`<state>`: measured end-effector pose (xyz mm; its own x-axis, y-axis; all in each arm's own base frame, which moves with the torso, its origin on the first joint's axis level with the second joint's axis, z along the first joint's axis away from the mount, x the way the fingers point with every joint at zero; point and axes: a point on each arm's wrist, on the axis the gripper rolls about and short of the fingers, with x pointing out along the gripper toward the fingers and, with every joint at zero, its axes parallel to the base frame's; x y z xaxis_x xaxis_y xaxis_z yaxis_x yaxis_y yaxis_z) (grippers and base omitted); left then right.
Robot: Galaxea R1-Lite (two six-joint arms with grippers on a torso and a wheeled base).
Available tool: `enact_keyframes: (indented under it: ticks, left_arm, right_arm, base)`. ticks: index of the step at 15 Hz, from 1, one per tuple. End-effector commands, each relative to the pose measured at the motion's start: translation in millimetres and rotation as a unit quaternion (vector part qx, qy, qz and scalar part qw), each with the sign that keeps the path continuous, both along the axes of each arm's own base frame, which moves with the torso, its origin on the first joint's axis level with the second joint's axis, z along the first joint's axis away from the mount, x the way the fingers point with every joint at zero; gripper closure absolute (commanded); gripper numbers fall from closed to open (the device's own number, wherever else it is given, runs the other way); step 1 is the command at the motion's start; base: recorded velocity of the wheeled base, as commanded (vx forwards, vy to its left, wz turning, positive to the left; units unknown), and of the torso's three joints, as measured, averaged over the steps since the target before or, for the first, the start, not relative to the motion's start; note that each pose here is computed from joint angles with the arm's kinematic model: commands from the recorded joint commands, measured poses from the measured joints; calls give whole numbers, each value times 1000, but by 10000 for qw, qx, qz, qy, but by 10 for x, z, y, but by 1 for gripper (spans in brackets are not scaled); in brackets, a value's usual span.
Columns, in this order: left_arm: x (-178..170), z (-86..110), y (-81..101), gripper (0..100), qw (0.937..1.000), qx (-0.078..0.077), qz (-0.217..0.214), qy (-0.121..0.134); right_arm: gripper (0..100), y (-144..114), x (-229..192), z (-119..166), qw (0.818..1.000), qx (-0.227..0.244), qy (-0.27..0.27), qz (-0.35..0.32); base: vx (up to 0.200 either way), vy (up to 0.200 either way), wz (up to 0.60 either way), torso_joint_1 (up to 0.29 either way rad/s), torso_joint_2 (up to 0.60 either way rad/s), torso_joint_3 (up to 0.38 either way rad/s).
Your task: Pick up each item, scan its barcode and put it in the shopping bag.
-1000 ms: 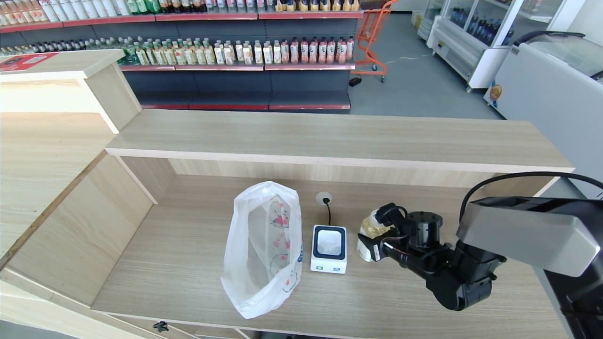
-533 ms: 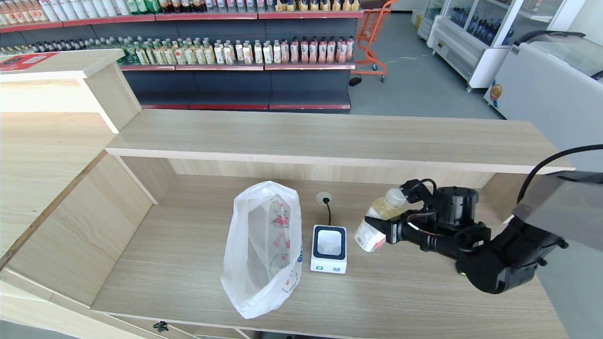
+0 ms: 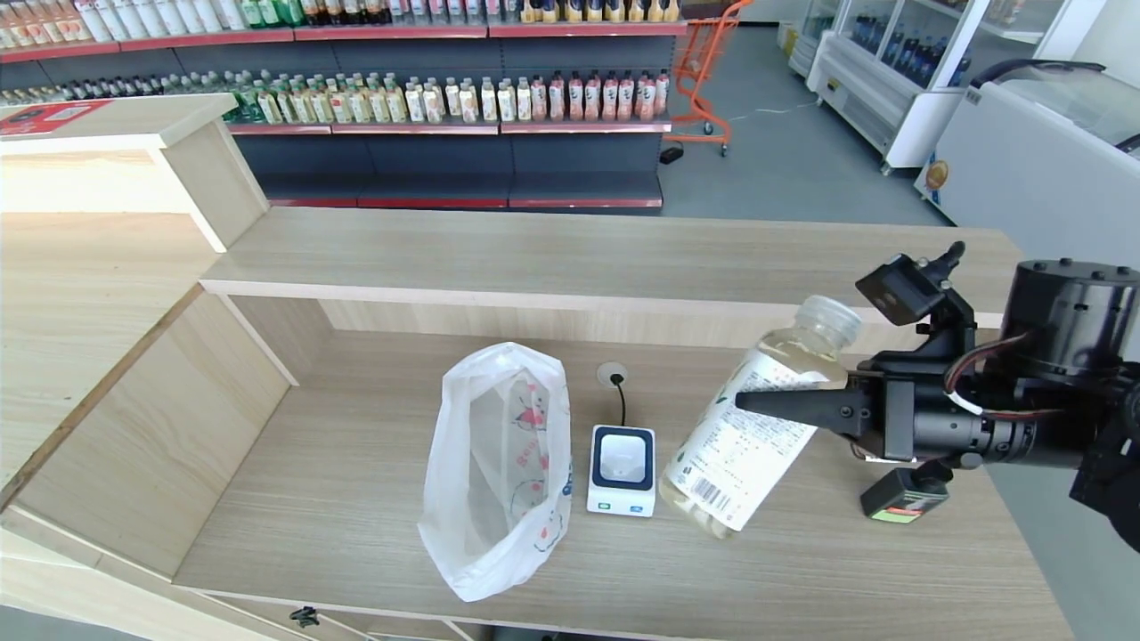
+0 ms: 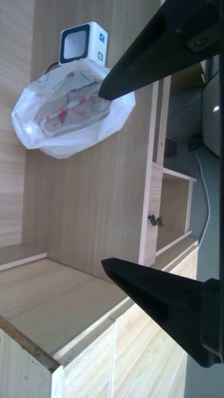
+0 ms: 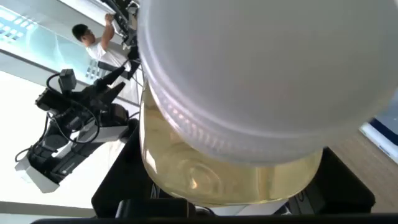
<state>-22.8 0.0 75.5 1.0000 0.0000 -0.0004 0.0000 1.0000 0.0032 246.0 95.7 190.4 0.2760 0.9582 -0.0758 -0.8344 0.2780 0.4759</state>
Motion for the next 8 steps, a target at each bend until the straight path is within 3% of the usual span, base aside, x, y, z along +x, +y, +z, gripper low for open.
enact_keyframes:
  ticks: [1, 8]
  left_arm:
    - [0, 0, 0, 0, 10000, -1, 0, -2]
    - [0, 0, 0, 0, 10000, -1, 0, -2]
  right_arm:
    - [100, 76, -216, 161, 9992, 100, -292, 266]
    - [100, 172, -261, 114, 9986, 63, -248, 468]
  base:
    - [0, 0, 0, 0, 0, 0]
    - [0, 0, 0, 0, 0, 0]
